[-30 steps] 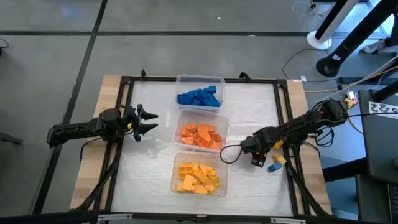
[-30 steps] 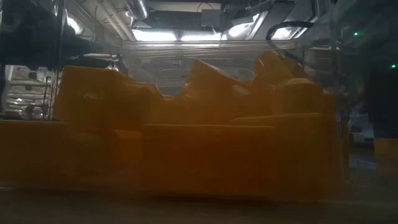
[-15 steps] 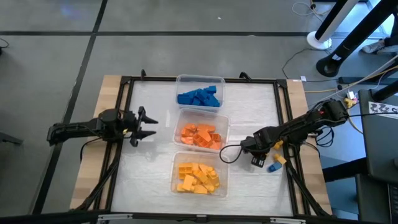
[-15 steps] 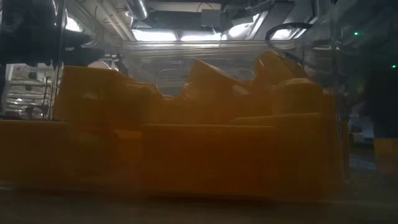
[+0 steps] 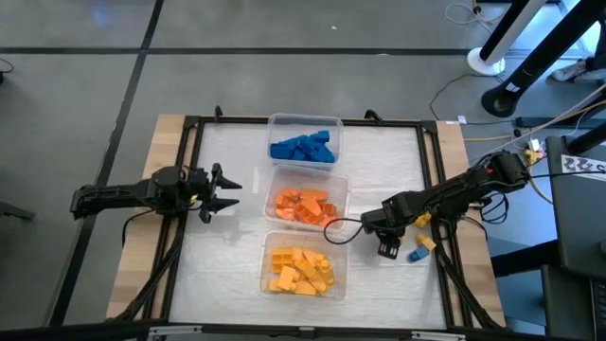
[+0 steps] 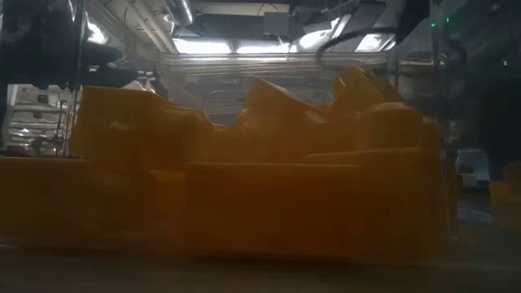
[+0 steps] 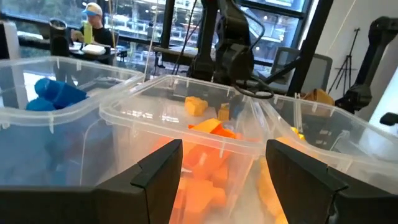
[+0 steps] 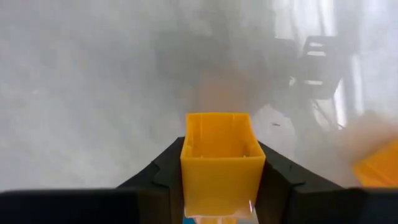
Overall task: Sort blocks
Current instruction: Put the yellow game piece into the bottom transparent bin
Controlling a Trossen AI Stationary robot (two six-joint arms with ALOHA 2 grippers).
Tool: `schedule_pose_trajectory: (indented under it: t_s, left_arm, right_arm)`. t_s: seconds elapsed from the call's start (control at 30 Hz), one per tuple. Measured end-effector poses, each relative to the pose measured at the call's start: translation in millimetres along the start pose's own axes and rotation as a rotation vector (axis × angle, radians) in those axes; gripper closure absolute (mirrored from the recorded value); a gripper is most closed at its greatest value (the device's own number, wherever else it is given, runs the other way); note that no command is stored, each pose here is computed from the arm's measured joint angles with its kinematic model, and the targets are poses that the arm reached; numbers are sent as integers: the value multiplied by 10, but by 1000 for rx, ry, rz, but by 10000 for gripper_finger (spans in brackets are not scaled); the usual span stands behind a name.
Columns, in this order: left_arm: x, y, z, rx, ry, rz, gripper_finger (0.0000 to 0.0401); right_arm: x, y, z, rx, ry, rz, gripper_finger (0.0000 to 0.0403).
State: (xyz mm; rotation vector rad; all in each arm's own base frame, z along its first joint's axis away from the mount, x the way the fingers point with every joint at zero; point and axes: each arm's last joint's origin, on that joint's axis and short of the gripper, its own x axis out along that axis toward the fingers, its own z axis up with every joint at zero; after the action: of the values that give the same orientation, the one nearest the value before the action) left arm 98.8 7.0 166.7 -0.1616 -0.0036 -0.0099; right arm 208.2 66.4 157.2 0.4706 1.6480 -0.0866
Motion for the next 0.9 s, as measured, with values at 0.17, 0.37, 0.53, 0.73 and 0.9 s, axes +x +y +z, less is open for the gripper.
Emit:
schedule_pose_trajectory:
  t_s: [0.17, 0.37, 0.53, 0.73, 0.9]
  left_arm:
    - [0, 0, 1, -29, 0, 0, 180]
    - [0, 0, 1, -30, 0, 1, 180]
    - [0, 0, 1, -29, 0, 1, 180]
    - [0, 0, 1, -30, 0, 2, 180]
    - [0, 0, 1, -30, 0, 2, 180]
  right_arm:
    - [-190, 149, 93, -53, -31, 85, 267]
    - [-601, 409, 247, -104, -139, 197, 268]
    - [-1094, 647, 350, -159, -281, 295, 267]
    - [-1661, 842, 385, -201, -479, 364, 264]
    - [-1845, 916, 484, -194, -722, 343, 263]
